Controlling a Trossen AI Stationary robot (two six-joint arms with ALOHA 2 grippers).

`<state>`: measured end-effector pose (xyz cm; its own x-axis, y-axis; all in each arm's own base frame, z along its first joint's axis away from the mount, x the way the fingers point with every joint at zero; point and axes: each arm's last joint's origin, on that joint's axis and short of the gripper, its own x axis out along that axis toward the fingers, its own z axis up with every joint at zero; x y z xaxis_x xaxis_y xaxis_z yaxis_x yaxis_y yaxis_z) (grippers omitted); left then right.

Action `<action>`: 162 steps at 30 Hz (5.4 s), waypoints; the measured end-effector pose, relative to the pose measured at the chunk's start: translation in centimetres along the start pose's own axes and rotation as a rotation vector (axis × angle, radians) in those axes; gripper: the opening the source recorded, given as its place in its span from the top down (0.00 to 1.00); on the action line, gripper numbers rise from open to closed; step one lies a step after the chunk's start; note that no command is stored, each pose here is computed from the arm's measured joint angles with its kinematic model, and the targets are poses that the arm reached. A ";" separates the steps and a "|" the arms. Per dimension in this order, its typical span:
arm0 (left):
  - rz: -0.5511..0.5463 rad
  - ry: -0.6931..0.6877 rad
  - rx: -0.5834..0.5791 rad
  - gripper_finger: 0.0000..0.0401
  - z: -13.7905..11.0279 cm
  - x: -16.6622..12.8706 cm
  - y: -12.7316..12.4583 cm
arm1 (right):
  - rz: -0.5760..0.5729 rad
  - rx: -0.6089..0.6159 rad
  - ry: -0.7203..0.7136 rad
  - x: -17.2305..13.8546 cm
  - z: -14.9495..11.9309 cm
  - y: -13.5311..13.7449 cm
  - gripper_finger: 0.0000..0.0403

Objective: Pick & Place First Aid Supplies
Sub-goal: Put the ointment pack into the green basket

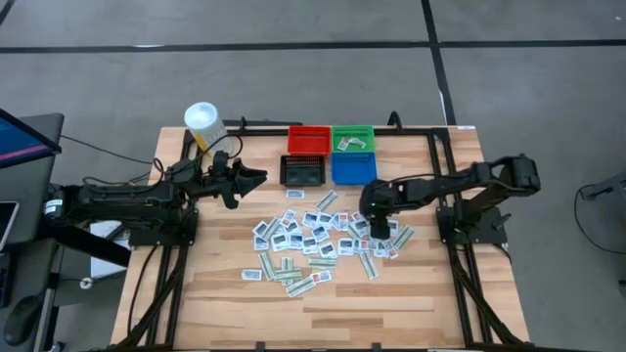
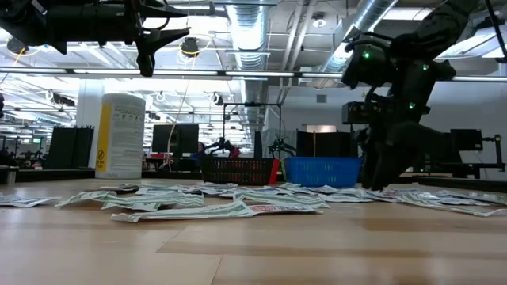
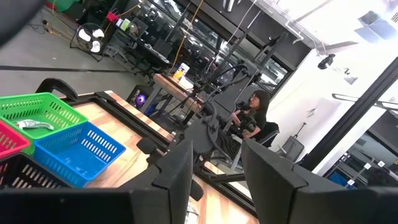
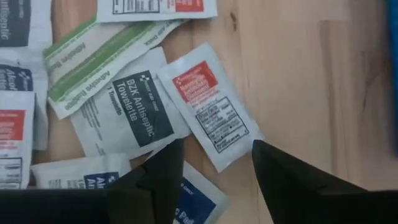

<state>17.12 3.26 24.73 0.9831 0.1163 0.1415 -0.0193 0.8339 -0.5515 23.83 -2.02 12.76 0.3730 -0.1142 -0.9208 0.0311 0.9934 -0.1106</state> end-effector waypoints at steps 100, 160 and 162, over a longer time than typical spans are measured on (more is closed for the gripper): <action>0.000 0.000 -0.001 0.65 0.0 0.0 0.0 | -0.365 0.048 -0.256 -9.7 5.5 -20.6 1.00; -0.001 0.001 -0.004 0.65 0.0 0.0 0.0 | 0.224 0.232 0.119 0.0 10.0 -1.9 0.74; -0.001 0.000 -0.004 0.65 0.0 0.0 0.0 | 0.222 0.265 0.130 0.1 9.9 -1.9 0.74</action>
<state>17.12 3.25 24.74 0.9832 0.1152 0.1419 -0.0174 0.8317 -0.5549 33.01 -3.77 16.60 0.2776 0.1207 -0.9531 0.2081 0.9610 0.1823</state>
